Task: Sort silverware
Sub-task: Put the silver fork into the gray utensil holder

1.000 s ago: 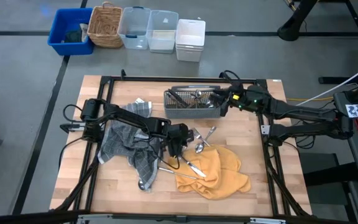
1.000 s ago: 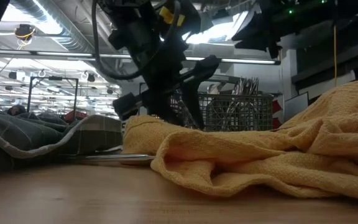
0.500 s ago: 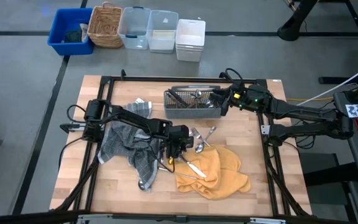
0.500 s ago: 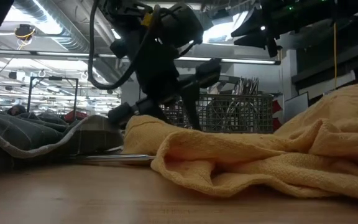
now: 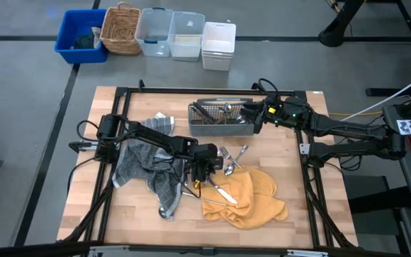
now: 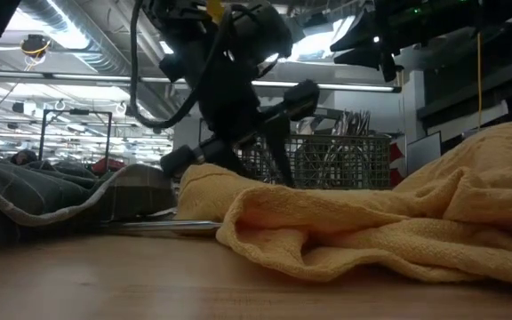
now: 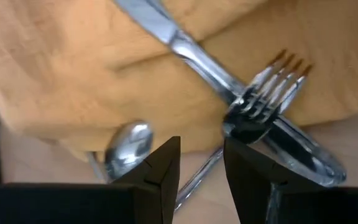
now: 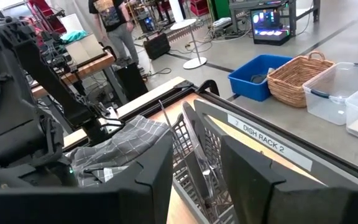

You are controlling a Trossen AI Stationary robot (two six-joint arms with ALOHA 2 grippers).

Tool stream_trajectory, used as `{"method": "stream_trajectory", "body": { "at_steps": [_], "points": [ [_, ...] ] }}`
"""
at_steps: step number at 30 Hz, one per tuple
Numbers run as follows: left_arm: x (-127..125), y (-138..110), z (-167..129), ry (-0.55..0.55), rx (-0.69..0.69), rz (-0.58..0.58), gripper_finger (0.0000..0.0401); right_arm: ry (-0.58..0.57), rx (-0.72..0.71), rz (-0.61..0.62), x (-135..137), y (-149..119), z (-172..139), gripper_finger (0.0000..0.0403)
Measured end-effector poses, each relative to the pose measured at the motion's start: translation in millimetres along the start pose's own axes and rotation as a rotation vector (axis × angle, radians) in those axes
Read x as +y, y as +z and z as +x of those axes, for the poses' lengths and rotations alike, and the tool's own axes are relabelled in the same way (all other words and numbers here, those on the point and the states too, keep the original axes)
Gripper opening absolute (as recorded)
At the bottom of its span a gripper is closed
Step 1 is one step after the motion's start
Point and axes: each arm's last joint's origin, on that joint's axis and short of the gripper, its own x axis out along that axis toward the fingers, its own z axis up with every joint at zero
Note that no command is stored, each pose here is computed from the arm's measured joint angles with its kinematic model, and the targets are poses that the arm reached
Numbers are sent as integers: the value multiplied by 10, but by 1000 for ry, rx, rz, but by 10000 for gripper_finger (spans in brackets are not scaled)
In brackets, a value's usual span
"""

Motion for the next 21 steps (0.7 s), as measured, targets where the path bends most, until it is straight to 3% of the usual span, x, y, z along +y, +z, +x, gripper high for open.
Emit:
{"method": "stream_trajectory", "body": {
  "at_steps": [5, 21],
  "points": [
    [65, 16, -101, 37, -3, -5, 114, 0, 1, 0, 0, -1, 0, 136],
    [-1, -128, -5, -5, 13, 37, 114, 0, 1, -5, 0, -1, 0, 136]
  ]
}}
